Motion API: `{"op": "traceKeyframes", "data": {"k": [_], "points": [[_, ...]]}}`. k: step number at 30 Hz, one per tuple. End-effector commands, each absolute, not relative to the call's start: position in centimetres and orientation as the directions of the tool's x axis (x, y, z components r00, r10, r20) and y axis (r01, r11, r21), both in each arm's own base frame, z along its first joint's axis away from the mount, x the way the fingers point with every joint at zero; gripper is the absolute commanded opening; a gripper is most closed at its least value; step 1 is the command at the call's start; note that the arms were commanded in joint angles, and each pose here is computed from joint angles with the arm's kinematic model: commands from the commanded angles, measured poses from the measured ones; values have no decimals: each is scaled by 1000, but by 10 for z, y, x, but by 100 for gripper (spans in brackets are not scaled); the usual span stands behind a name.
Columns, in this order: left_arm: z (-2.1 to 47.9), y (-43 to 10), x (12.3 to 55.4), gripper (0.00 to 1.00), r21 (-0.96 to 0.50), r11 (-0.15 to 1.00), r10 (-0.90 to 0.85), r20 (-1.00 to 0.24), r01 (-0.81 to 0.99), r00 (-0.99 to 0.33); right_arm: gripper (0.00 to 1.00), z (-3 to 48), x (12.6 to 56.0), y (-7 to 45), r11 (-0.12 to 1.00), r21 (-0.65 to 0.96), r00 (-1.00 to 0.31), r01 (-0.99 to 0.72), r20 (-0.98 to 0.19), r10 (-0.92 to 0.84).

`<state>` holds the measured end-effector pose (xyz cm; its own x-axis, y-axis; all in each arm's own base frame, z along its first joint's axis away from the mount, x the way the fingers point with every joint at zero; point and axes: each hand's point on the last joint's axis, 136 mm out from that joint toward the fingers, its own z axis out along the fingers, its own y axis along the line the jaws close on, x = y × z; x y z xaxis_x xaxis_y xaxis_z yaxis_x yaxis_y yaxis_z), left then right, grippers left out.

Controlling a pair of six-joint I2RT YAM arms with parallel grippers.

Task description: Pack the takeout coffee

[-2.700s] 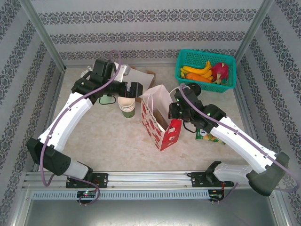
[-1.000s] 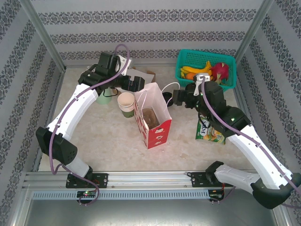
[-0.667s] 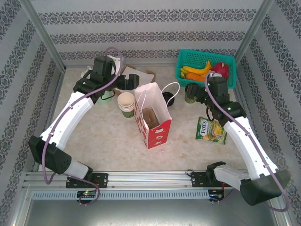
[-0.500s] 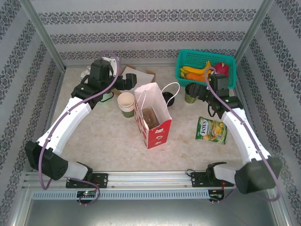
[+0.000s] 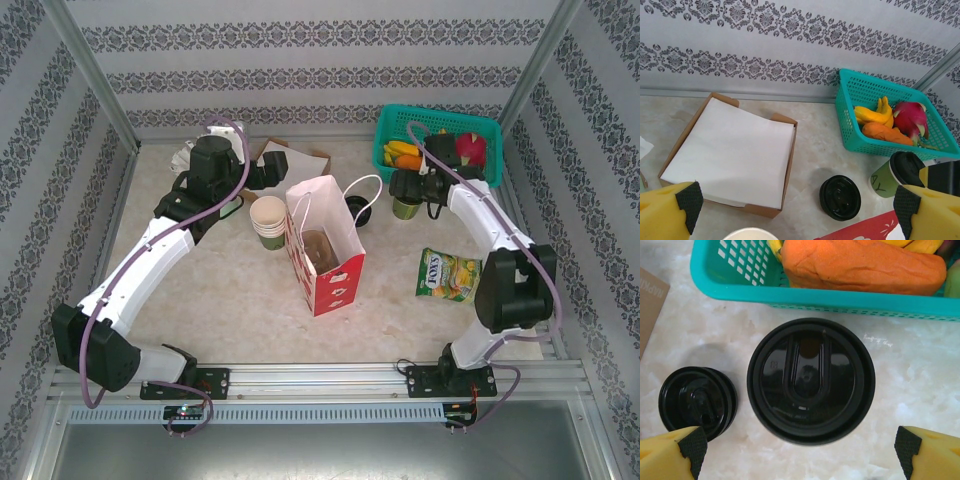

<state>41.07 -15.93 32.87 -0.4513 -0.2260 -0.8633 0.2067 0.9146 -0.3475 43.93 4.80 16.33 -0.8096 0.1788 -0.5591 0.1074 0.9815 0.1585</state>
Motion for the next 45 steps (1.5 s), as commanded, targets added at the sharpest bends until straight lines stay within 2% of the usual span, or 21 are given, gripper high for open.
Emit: {"op": "traceKeyframes", "data": {"k": [1, 10, 25, 28, 36, 45], "points": [[353, -150, 415, 99, -331, 921, -241, -898, 206, -367, 98, 158, 444, 35, 978, 125, -820, 168, -533, 209], [352, -151, 420, 99, -323, 923, -233, -902, 208, -364, 98, 140, 457, 33, 977, 127, -856, 169, -473, 209], [350, -150, 421, 100, -325, 924, -237, -899, 200, -367, 98, 118, 472, 36, 949, 277, -876, 154, -406, 261], [350, -151, 421, 100, -327, 923, -238, -899, 202, -369, 95, 117, 472, 38, 950, 279, -878, 137, -409, 247], [349, -151, 419, 100, -339, 919, -248, -893, 199, -375, 80, 113, 461, 42, 946, 298, -886, 125, -395, 242], [347, -153, 420, 99, -348, 916, -254, -889, 201, -380, 78, 113, 419, 56, 939, 322, -904, 124, -353, 241]]}}
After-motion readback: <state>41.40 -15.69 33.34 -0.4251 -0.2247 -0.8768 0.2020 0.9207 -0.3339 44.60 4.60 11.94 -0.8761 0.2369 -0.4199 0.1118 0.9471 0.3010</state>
